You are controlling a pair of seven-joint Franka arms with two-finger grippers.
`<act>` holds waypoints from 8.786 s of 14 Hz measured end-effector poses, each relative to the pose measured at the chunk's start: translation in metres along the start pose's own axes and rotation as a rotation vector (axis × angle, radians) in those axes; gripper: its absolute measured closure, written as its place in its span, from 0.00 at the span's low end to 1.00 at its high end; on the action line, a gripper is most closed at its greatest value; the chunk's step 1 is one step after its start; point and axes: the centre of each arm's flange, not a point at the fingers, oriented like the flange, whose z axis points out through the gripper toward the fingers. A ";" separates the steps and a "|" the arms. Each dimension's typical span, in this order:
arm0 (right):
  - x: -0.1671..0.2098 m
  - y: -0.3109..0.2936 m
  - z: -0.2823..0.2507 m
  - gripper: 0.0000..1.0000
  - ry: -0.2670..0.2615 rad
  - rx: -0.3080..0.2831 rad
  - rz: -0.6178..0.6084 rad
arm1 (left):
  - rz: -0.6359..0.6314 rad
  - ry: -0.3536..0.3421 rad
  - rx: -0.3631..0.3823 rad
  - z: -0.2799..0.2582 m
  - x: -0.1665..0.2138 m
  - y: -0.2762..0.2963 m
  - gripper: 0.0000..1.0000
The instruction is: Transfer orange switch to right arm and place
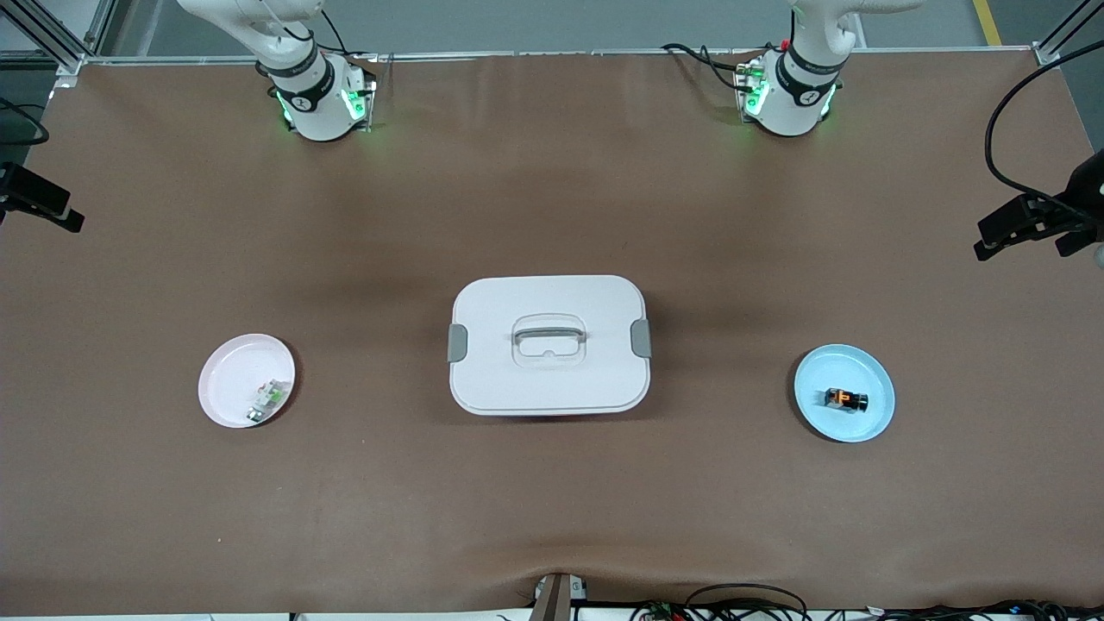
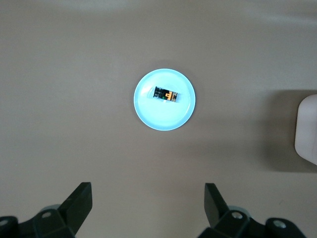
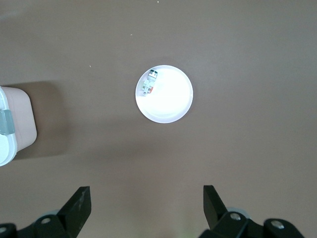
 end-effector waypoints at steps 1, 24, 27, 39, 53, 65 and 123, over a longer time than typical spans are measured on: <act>0.000 0.000 0.000 0.00 0.000 0.000 0.000 | 0.000 0.000 0.000 0.000 0.000 0.000 0.00; -0.002 0.002 0.000 0.00 -0.017 0.013 0.006 | 0.007 -0.122 -0.008 0.159 0.057 0.011 0.00; -0.002 0.002 0.000 0.00 -0.016 0.014 0.008 | 0.007 -0.124 -0.006 0.202 0.067 0.013 0.00; -0.003 0.002 0.000 0.00 -0.020 0.020 0.049 | 0.105 -0.059 0.028 0.353 0.084 0.018 0.00; -0.003 0.006 -0.001 0.00 -0.020 0.019 0.057 | 0.162 -0.008 0.050 0.413 0.074 0.021 0.00; -0.003 0.006 -0.001 0.00 -0.020 0.019 0.057 | 0.155 -0.011 0.031 0.431 0.079 0.028 0.00; -0.002 0.001 0.001 0.00 -0.023 0.029 0.058 | -0.683 -0.374 -0.248 0.080 -0.021 0.158 0.27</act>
